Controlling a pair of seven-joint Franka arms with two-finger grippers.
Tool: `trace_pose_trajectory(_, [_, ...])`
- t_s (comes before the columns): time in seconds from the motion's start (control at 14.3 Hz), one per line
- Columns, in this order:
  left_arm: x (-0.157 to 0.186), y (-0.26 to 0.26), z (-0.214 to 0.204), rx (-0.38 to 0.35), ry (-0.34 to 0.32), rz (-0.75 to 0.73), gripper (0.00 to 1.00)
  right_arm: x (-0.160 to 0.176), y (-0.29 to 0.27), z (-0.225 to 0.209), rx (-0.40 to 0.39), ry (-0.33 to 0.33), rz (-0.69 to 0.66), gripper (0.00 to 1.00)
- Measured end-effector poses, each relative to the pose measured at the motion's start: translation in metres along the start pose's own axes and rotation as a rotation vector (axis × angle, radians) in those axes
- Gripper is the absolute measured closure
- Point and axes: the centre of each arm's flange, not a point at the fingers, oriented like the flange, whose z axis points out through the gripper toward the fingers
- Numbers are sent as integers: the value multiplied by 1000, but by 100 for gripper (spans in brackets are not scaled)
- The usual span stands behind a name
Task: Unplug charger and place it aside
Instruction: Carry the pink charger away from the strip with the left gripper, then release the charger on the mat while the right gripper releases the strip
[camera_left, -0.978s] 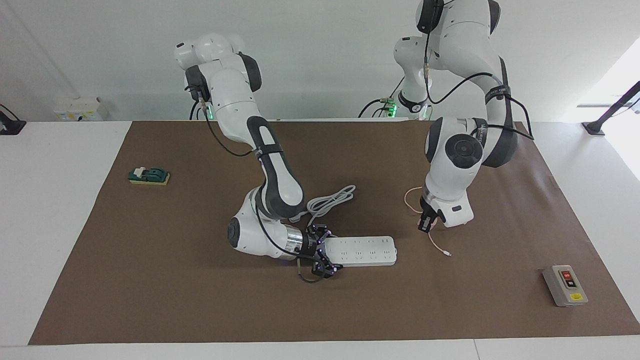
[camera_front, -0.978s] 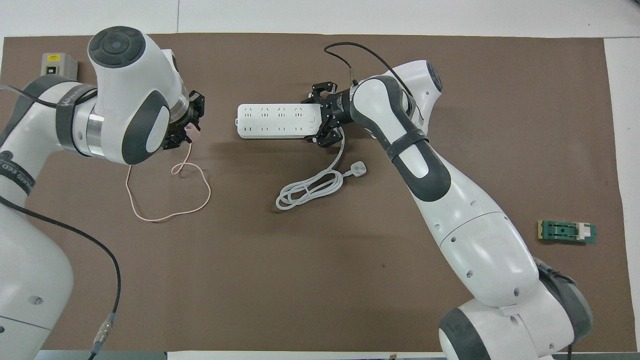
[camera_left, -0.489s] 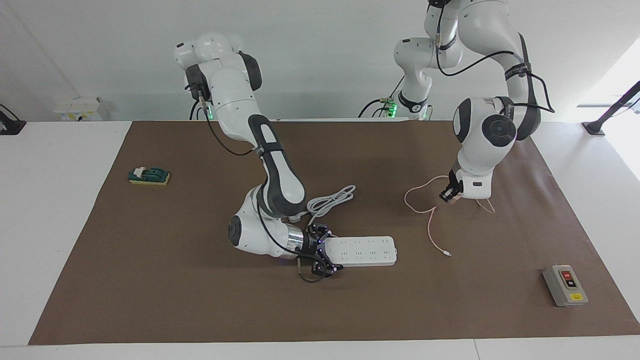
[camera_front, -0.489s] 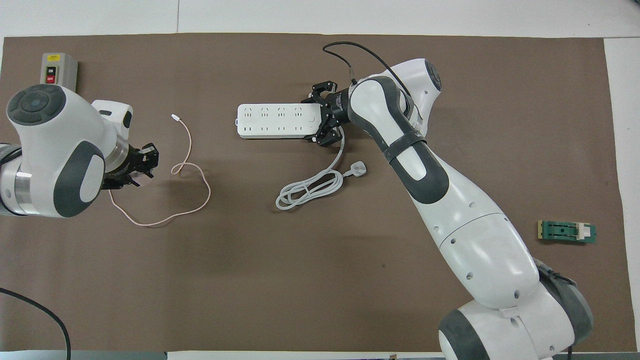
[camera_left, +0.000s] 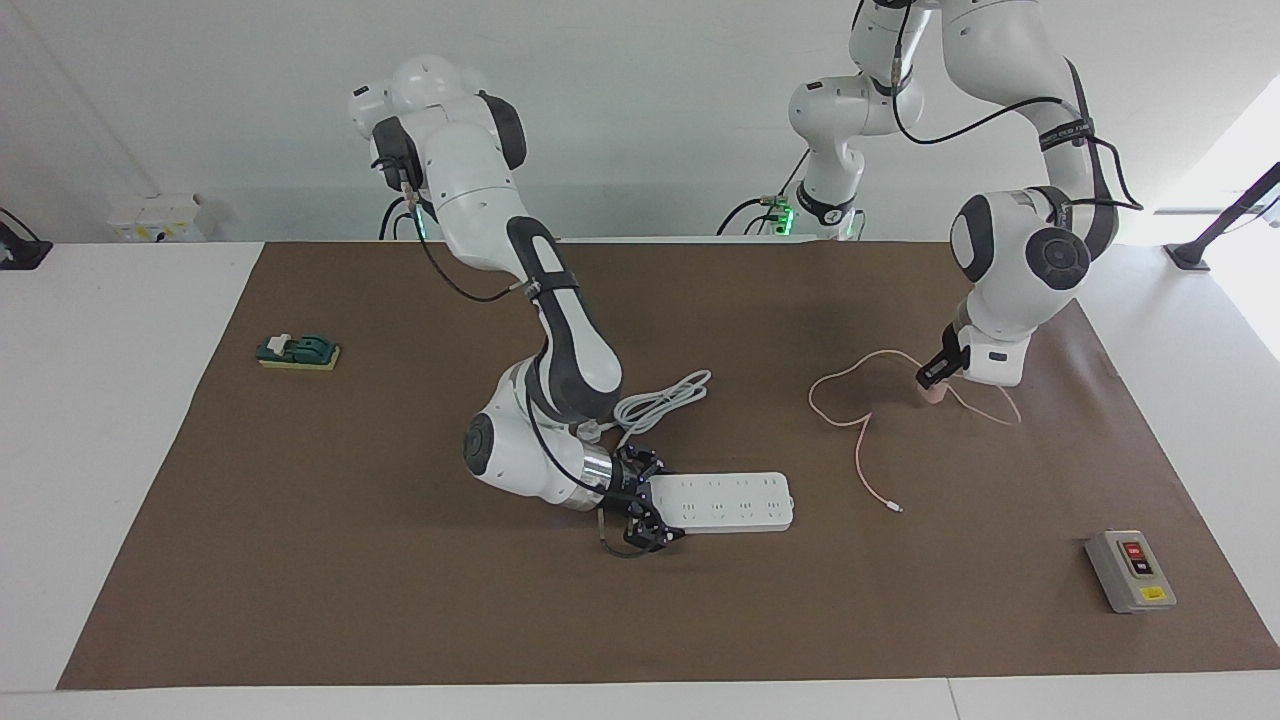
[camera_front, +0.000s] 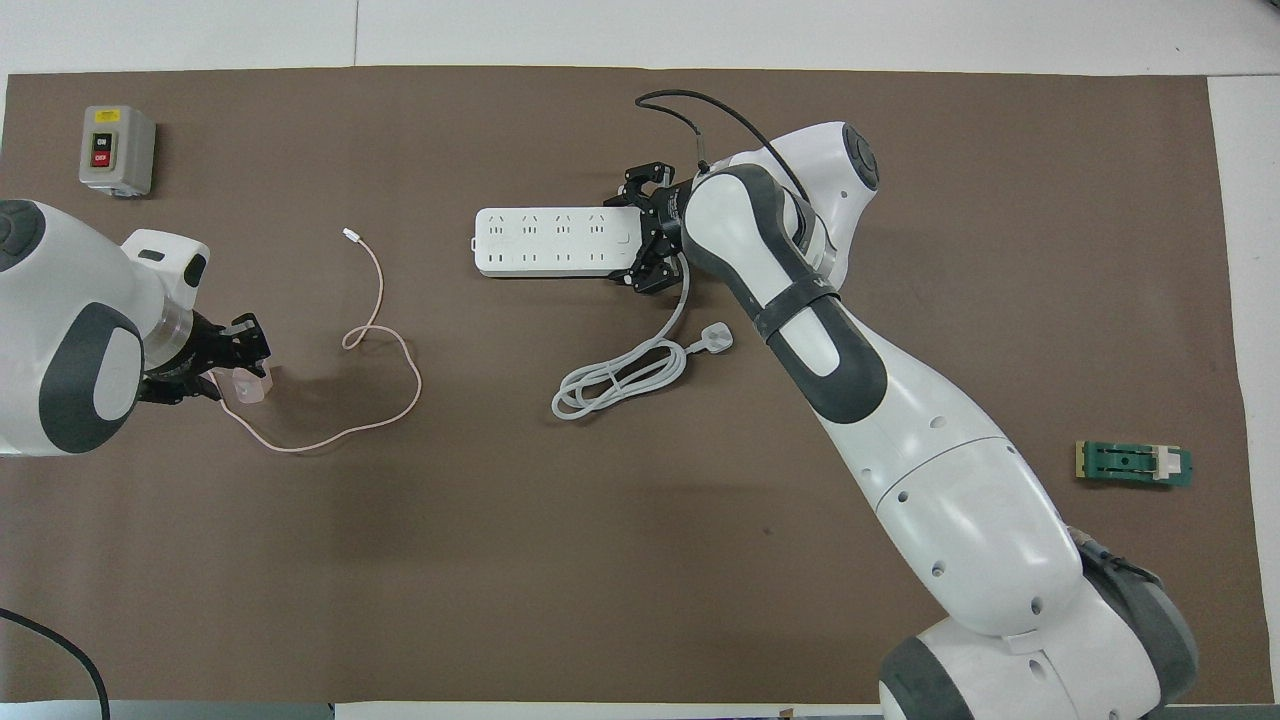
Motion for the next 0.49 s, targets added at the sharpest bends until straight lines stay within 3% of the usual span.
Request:
trace_pose_trajectory(0.07, [1, -2, -1, -1, 1, -2, 28, 1, 1, -1, 6, 5, 2, 0])
trace_pose_trajectory(0.21, [2, -5, -4, -5, 6, 3, 1, 5, 5, -5, 19, 12, -30, 0])
trace_pose_trajectory(0.49, [5, -23, -41, -31, 55, -16, 0, 16, 9, -21, 24, 13, -111, 0])
